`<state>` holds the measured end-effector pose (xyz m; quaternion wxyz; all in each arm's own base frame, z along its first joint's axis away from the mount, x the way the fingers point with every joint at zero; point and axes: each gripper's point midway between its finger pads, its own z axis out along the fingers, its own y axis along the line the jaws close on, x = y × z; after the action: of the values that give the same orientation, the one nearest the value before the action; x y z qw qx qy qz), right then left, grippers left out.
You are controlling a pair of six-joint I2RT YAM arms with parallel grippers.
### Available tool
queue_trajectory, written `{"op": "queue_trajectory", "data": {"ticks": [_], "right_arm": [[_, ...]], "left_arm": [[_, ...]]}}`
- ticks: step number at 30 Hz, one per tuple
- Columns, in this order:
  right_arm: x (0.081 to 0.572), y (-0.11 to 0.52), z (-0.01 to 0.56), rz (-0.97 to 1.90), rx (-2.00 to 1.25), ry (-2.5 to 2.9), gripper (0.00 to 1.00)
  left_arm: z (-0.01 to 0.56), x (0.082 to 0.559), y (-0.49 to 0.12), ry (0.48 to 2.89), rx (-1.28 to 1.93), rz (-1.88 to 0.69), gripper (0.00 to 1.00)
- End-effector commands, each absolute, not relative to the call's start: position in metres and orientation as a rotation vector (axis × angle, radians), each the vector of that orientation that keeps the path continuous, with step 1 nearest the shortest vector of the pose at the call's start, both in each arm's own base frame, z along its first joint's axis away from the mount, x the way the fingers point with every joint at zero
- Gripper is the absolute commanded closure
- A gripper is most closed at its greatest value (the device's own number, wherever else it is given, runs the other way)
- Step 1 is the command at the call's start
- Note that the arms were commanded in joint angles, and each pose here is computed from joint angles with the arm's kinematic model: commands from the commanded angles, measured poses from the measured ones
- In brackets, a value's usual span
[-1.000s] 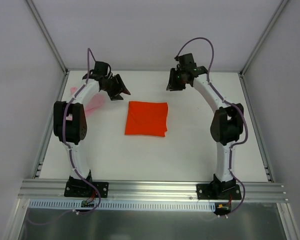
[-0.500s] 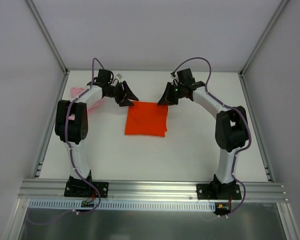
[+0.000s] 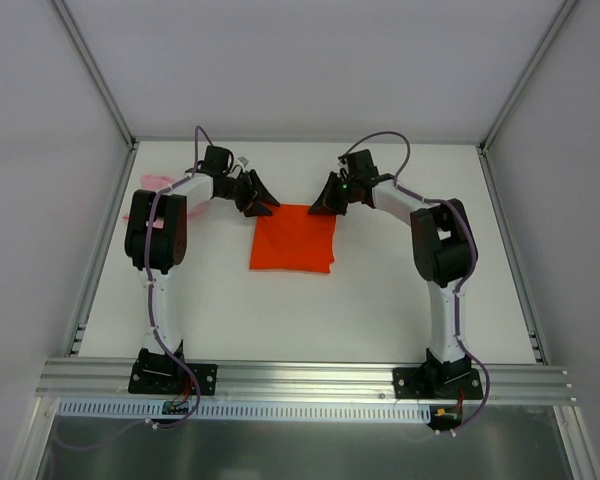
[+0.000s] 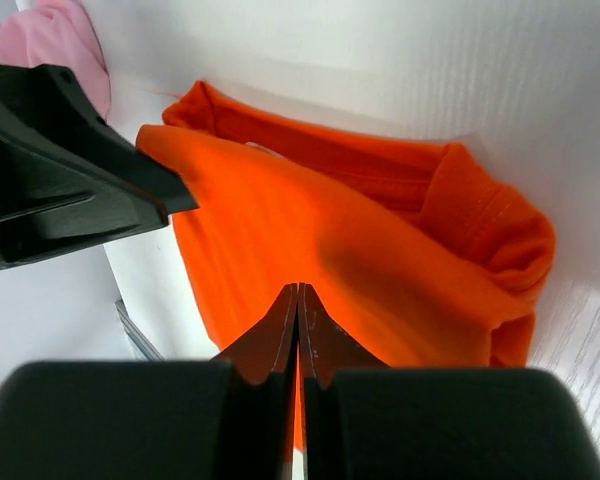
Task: Fold and stack the t-shirts
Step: Smooth out wrinkles on the folded tshirt
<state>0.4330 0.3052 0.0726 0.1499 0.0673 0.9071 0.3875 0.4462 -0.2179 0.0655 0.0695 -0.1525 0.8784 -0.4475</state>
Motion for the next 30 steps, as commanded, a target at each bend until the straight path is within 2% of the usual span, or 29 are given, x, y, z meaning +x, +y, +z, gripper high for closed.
{"op": "queue_trajectory", "data": {"ticks": [1, 9, 17, 20, 25, 30], "right_arm": [[0.458, 0.304, 0.081, 1.118, 0.229, 2.519, 0.99], [0.467, 0.278, 0.051, 1.038, 0.344, 2.541, 0.99], [0.479, 0.247, 0.042, 0.793, 0.278, 2.608, 0.99], [0.49, 0.241, 0.069, 0.725, 0.181, 2.574, 0.99], [0.491, 0.22, 0.134, 0.579, 0.1, 2.466, 0.99], [0.454, 0.217, 0.194, 0.619, 0.066, 2.414, 0.99]], "left_arm": [[0.081, 0.469, -0.221, 2.563, -0.436, -1.35, 0.59], [0.069, 0.482, -0.213, 2.574, -0.481, -1.264, 0.59], [0.05, 0.485, -0.181, 2.614, -0.545, -1.088, 0.59], [0.064, 0.494, -0.167, 2.577, -0.537, -1.04, 0.59], [0.136, 0.503, -0.144, 2.47, -0.411, -0.903, 0.57], [0.196, 0.476, -0.093, 2.453, -0.523, -0.621, 0.53]]}}
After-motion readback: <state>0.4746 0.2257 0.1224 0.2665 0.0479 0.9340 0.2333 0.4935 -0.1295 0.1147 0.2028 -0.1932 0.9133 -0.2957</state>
